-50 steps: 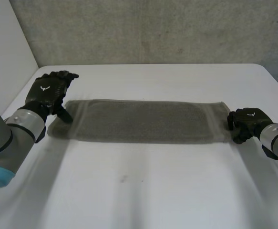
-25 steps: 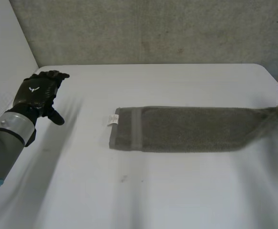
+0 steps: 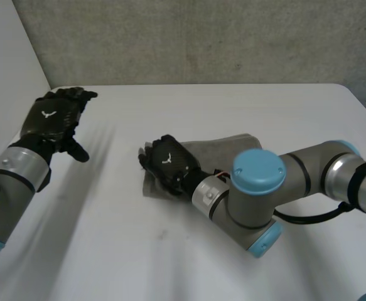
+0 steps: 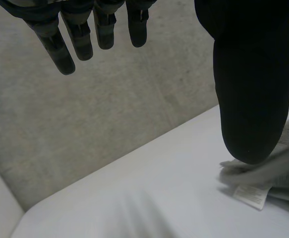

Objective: Fold the towel.

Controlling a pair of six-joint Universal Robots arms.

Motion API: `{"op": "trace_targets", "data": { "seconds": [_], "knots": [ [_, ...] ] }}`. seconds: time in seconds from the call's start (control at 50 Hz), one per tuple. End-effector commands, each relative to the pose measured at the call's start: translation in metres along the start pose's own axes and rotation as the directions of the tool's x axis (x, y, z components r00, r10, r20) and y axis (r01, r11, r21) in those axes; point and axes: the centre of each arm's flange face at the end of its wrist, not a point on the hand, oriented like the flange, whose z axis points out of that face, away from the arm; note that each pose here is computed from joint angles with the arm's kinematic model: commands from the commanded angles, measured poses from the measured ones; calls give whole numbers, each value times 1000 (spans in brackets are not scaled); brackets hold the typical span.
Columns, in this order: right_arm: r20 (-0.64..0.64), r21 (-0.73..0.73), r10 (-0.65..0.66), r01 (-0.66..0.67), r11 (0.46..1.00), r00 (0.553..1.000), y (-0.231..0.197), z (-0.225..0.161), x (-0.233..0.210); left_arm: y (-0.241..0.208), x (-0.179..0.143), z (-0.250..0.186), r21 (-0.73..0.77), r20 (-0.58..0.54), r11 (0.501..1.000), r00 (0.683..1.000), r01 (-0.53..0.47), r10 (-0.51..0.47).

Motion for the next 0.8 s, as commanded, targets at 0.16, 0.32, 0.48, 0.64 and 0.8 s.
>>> {"op": "trace_targets", "data": {
  "seconds": [0.16, 0.32, 0.48, 0.64, 0.8],
  "knots": [
    [-356, -143, 215, -280, 949, 909, -2, -56, 90, 18, 85, 35, 7, -220, 1000, 975, -6, 7],
    [-493, -266, 321, -492, 829, 808, 48, -110, 108, 51, 112, 62, -35, -165, 999, 986, -22, 16],
    [-536, -355, 267, -500, 790, 801, 84, -132, 117, 74, 114, 62, -95, -149, 995, 988, -40, 26],
    [-530, -305, 180, -385, 871, 828, 72, -107, 147, 56, 105, 36, -99, -137, 994, 990, -40, 26],
    [-326, -131, 247, -303, 944, 912, -4, -46, 91, 35, 73, 17, -86, -64, 996, 998, -24, 19]
  ]
}}
